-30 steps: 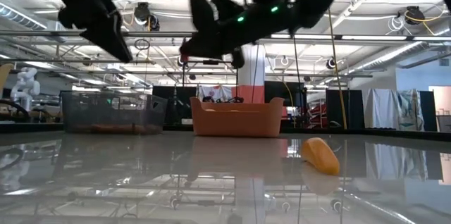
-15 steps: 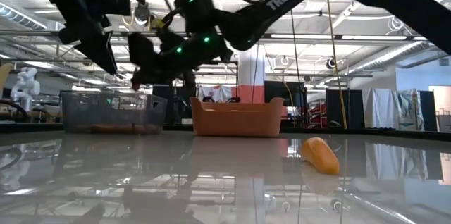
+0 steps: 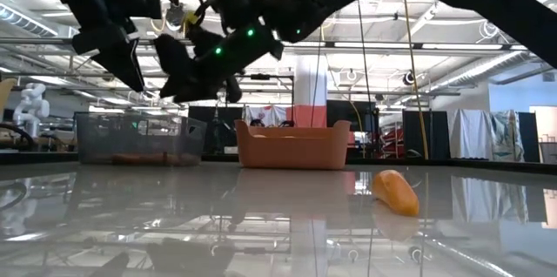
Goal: Sort produce into baskets
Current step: Put the yellow chili pepper into the black bin
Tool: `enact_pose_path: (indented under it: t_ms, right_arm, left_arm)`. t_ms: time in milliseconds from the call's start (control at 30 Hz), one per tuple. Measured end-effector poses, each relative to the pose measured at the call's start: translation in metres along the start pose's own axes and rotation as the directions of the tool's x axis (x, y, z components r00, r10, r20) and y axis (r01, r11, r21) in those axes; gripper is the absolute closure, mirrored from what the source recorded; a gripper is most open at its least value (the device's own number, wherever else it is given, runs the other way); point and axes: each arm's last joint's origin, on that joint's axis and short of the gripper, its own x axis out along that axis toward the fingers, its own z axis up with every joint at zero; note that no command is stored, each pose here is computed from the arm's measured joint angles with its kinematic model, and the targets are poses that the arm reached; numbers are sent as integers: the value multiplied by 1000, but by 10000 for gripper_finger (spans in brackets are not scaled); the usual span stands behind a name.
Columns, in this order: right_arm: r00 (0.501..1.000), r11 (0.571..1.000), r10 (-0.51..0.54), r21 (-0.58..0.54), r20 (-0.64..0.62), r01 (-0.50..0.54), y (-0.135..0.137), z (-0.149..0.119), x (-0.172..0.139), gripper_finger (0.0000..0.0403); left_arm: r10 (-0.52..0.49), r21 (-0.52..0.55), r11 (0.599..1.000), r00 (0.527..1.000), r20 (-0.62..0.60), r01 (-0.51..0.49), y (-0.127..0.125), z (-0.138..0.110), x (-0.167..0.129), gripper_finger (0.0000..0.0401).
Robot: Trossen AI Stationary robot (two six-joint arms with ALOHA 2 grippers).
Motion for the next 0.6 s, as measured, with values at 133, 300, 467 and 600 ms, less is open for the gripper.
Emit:
enact_pose_path:
  t_ms: [133, 300, 467, 600]
  right_arm:
    - [994, 1000, -22, -24, -110, 19, 2, 4, -14, 248]
    - [958, 995, -55, -92, -281, 30, 5, 8, -40, 237]
    - [886, 996, -52, -92, -460, 11, 12, 8, -70, 236]
    - [825, 999, 19, -26, -564, -41, 28, 7, -92, 236]
  left_arm:
    - [-13, -1, 1000, 1000, -8, 13, 0, 0, 0, 251]
    - [-24, -1, 1000, 1000, -12, 24, -1, -1, 0, 251]
    - [-31, -13, 999, 1000, 4, 31, -2, 1, 1, 251]
    - [-45, -30, 998, 999, 30, 46, -3, 3, 1, 251]
